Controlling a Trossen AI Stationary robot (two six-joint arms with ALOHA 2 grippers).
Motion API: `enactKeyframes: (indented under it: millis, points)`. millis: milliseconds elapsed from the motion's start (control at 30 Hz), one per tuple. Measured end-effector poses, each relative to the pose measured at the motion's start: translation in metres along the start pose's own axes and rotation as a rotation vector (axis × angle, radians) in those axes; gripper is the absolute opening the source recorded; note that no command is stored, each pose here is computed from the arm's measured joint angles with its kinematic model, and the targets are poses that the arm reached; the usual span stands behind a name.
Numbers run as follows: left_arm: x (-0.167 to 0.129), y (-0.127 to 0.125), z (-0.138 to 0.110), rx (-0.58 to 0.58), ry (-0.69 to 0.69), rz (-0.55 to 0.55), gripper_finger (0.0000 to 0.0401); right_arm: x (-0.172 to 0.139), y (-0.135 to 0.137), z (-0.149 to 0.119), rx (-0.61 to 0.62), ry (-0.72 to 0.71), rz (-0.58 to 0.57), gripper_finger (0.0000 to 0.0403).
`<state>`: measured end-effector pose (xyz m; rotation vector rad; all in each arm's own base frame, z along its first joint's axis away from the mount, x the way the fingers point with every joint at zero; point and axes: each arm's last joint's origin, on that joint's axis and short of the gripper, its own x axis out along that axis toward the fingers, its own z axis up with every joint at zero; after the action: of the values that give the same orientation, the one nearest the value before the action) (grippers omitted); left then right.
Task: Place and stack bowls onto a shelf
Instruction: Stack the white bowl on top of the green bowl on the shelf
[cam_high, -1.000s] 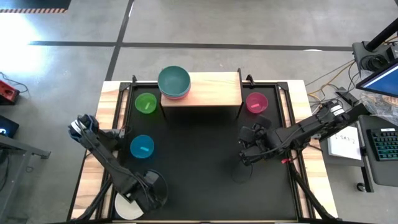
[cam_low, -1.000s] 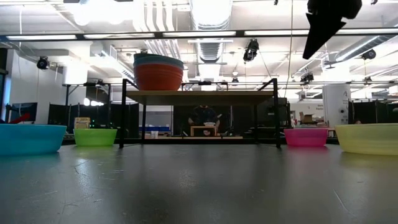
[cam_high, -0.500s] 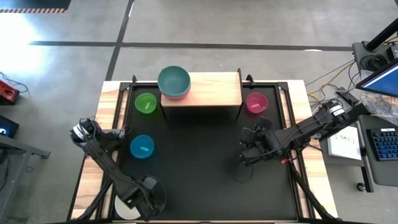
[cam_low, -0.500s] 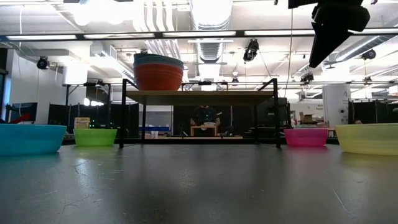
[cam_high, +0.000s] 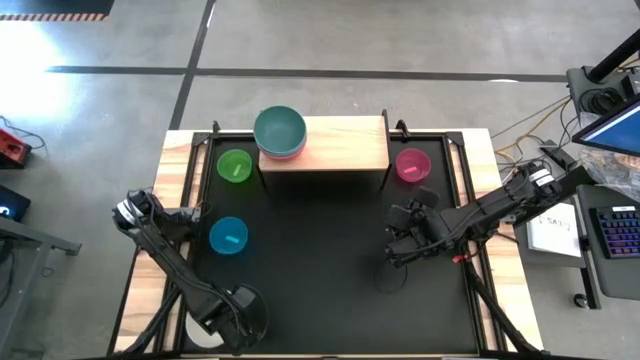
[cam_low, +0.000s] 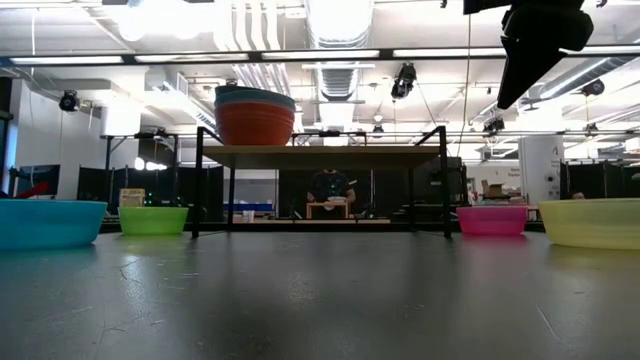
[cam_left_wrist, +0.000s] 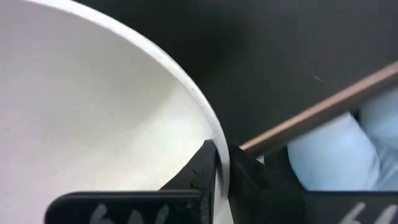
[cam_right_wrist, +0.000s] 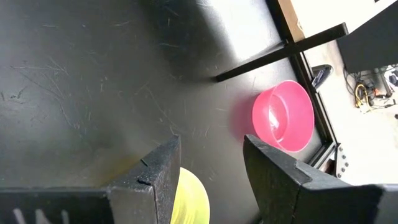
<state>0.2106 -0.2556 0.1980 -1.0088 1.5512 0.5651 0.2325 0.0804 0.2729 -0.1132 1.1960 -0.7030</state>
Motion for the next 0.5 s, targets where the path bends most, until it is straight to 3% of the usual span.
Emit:
enactKeyframes:
  millis: [200,333,500]
  points:
    - [-0.017,-0.016,-0.006,0.207,0.003,-0.084,0.0001,0.0,0.0,0.0,-0.007,0.0,0.0,0.0164]
    - [-0.034,-0.029,-0.009,0.415,-0.091,-0.157,0.0001,0.0,0.0,0.0,-0.012,0.0,0.0,0.0164]
    - [-0.058,-0.032,-0.003,0.575,-0.247,-0.086,0.0001,0.0,0.0,0.0,-0.012,0.0,0.0,0.0164]
